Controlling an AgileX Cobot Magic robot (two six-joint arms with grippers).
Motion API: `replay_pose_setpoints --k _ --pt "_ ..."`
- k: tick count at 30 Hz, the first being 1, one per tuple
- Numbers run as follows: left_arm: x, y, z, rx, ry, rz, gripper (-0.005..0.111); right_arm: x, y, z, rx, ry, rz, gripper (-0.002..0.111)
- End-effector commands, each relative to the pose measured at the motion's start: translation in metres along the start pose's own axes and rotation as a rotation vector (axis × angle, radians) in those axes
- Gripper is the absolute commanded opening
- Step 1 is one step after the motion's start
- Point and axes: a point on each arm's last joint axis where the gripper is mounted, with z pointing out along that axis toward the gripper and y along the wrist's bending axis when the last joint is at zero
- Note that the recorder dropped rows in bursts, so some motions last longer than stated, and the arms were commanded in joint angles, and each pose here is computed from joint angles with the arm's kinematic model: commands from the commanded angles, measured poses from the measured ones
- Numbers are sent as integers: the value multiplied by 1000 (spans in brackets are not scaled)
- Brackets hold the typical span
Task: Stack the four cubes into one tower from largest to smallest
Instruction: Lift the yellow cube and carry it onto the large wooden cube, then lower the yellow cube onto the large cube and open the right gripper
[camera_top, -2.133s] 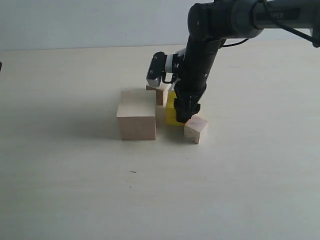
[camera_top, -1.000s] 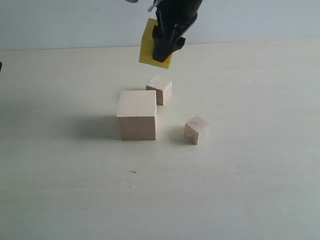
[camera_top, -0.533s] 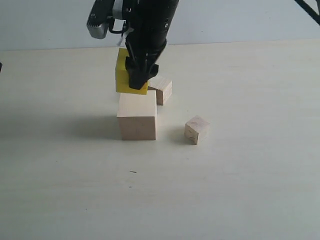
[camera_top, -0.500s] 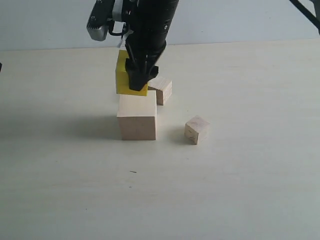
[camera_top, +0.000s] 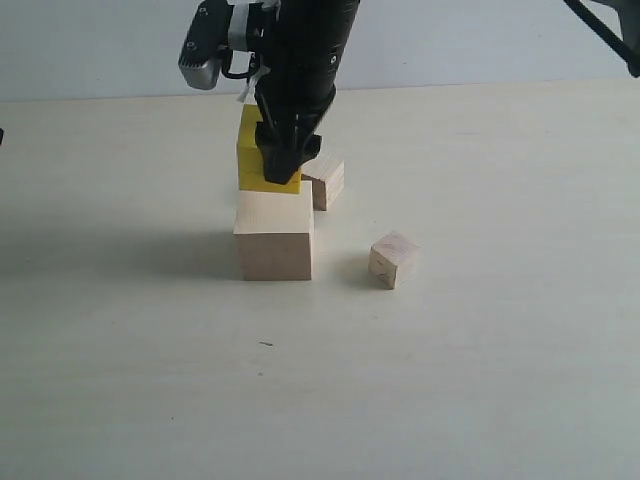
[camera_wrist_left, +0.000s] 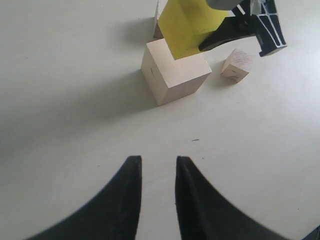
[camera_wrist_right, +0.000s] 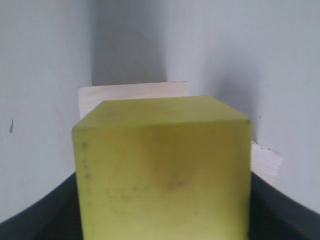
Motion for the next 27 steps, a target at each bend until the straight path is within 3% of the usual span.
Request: replay_pose_setpoints --k 1,27 --pt "0 0 -1 5 -5 -6 26 -1 0 -3 7 -10 0 0" --pt "0 0 -1 5 -5 -6 26 4 7 10 -51 3 12 0"
